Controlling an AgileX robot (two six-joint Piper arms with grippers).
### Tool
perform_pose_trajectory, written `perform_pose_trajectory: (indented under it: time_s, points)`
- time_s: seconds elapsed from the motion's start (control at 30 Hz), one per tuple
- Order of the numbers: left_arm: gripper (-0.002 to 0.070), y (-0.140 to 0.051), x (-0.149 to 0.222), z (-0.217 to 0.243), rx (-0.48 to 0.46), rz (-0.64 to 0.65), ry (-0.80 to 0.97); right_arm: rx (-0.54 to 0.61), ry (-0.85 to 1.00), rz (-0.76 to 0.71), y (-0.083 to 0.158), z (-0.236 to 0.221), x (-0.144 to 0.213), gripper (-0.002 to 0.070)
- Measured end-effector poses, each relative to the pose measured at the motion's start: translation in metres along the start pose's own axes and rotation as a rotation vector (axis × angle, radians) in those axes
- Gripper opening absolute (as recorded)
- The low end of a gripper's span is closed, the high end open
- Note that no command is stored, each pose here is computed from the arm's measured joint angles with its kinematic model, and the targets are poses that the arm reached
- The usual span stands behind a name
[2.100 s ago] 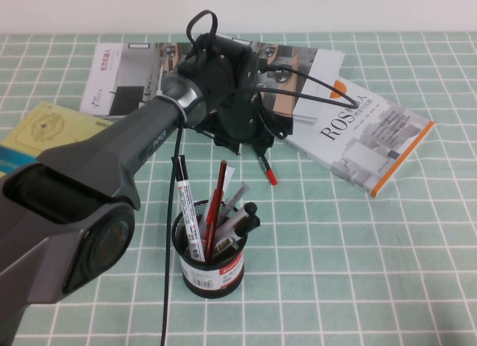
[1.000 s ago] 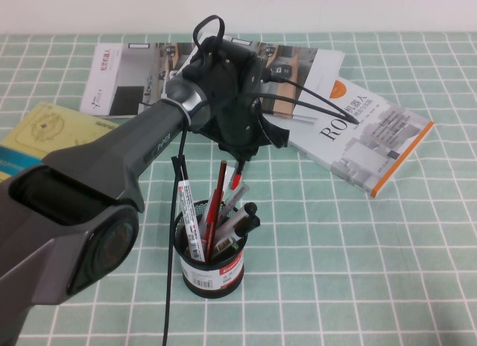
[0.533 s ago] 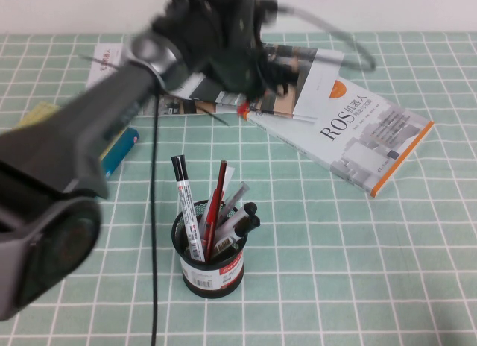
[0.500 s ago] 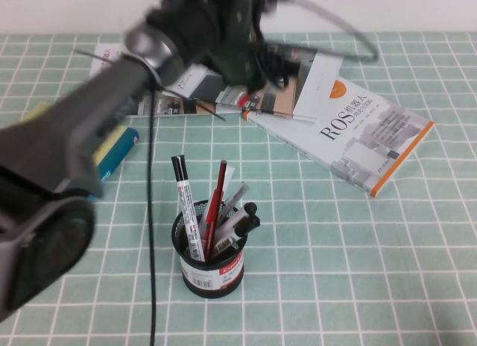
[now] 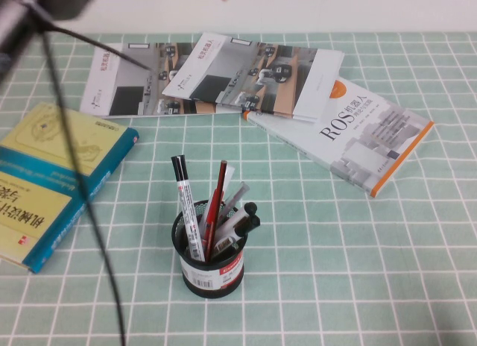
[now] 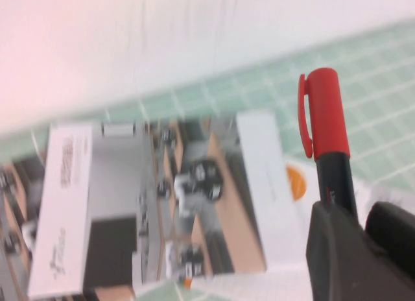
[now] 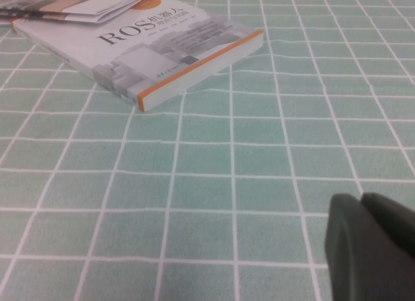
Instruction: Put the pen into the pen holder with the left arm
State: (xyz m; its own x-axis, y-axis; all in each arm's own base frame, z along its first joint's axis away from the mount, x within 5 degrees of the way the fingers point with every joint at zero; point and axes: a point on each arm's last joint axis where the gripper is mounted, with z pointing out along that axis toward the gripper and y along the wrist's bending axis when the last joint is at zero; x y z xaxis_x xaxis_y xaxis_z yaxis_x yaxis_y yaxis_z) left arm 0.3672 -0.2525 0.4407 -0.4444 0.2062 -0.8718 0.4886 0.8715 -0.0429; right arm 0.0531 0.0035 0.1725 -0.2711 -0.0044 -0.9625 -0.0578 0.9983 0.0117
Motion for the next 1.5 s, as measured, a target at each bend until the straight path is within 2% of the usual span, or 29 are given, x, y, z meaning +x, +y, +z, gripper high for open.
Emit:
perform_pose_trajectory:
  time_s: [0.17, 0.43, 0.63, 0.8, 1.03, 1.23, 1.5]
  points:
    - [0.0046, -0.001, 0.006, -0.043, 0.030, 0.022, -0.119, 0.000, 0.000, 0.000, 0.000, 0.000, 0.000, -0.0020]
    - [0.0046, 0.006, 0.087, -0.083, 0.069, 0.014, -0.196, 0.000, 0.000, 0.000, 0.000, 0.000, 0.000, -0.0020]
    - [0.0046, 0.011, 0.133, -0.121, 0.097, 0.009, -0.305, 0.000, 0.000, 0.000, 0.000, 0.000, 0.000, -0.0020]
    - [0.0046, 0.016, 0.168, -0.145, 0.108, -0.006, -0.330, 0.000, 0.000, 0.000, 0.000, 0.000, 0.000, -0.0020]
    - [0.0046, 0.021, 0.209, -0.158, 0.108, -0.009, -0.299, 0.000, 0.000, 0.000, 0.000, 0.000, 0.000, -0.0020]
    - [0.0046, 0.021, 0.226, -0.154, 0.117, -0.024, -0.277, 0.000, 0.000, 0.000, 0.000, 0.000, 0.000, -0.0020]
    - [0.0046, 0.004, 0.241, -0.154, 0.244, -0.022, -0.447, 0.000, 0.000, 0.000, 0.000, 0.000, 0.000, -0.0020]
